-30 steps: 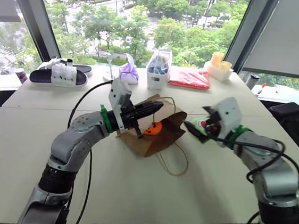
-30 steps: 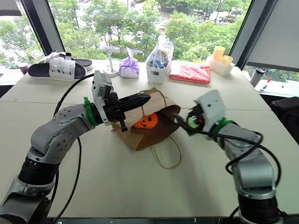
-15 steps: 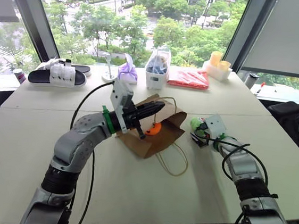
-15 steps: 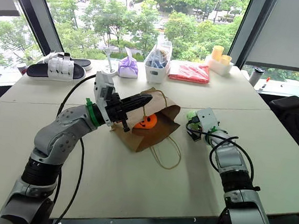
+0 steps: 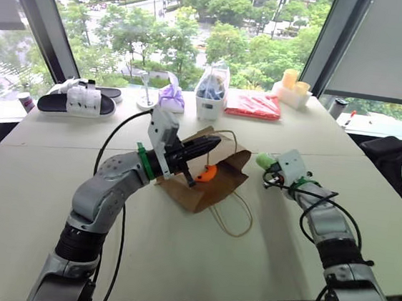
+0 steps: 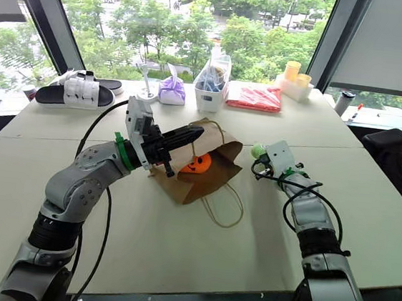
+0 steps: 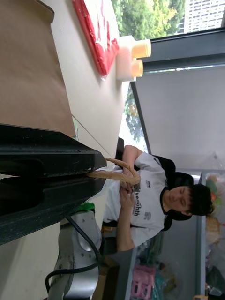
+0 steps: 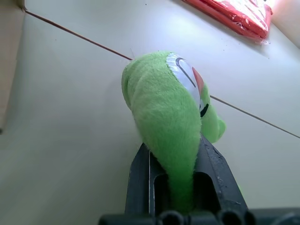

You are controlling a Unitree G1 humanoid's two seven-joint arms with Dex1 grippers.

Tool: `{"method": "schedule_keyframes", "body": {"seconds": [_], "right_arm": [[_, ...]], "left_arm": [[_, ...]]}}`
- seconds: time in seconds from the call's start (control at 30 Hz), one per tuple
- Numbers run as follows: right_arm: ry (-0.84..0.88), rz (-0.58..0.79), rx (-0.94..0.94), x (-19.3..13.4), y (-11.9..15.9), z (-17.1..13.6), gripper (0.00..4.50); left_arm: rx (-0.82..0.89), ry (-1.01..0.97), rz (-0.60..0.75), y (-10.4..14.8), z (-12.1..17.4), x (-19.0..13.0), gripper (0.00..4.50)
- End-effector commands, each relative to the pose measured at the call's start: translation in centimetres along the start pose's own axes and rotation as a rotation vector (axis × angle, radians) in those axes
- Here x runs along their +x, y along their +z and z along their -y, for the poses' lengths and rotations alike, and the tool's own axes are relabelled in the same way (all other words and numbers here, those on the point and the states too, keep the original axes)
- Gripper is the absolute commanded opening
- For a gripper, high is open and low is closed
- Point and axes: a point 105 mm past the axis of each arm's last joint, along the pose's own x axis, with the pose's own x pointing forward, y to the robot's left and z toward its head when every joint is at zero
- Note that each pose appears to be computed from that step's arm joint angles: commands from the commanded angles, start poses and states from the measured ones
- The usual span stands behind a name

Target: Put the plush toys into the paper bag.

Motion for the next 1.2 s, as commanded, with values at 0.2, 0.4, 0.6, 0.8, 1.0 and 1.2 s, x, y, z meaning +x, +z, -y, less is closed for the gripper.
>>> {"method": "schedule_keyframes", "body": {"seconds": [0.2, 0.4, 0.6, 0.8, 1.0, 1.2], "right_arm": [[0.276, 0.146, -0.039, -8.9, 7.2, -4.5, 0.06], [0.371, 0.149, -0.017, -10.3, 7.9, -8.1, 0.06], [0.350, 0.153, 0.015, -6.7, 7.8, -9.9, 0.06], [0.293, 0.172, 0.006, -1.1, 7.2, -11.2, 0.06], [0.270, 0.235, -0.006, 1.2, 7.3, -12.8, 1.69], [0.270, 0.278, 0.031, -0.7, 7.8, -11.4, 4.21]], "left_arm": [[0.032, -0.027, 0.036, 1.1, 0.1, 0.3, 0.00], [0.031, -0.033, 0.038, 1.3, -0.1, 0.4, 0.00], [0.028, -0.048, 0.033, 1.3, 0.2, 0.5, 0.00], [0.031, -0.049, 0.033, 1.4, 0.6, 0.6, 0.00], [0.037, -0.031, 0.028, 1.6, 0.5, 0.2, 0.00], [0.027, -0.028, 0.031, 1.4, 0.7, 0.1, 0.00]]}}
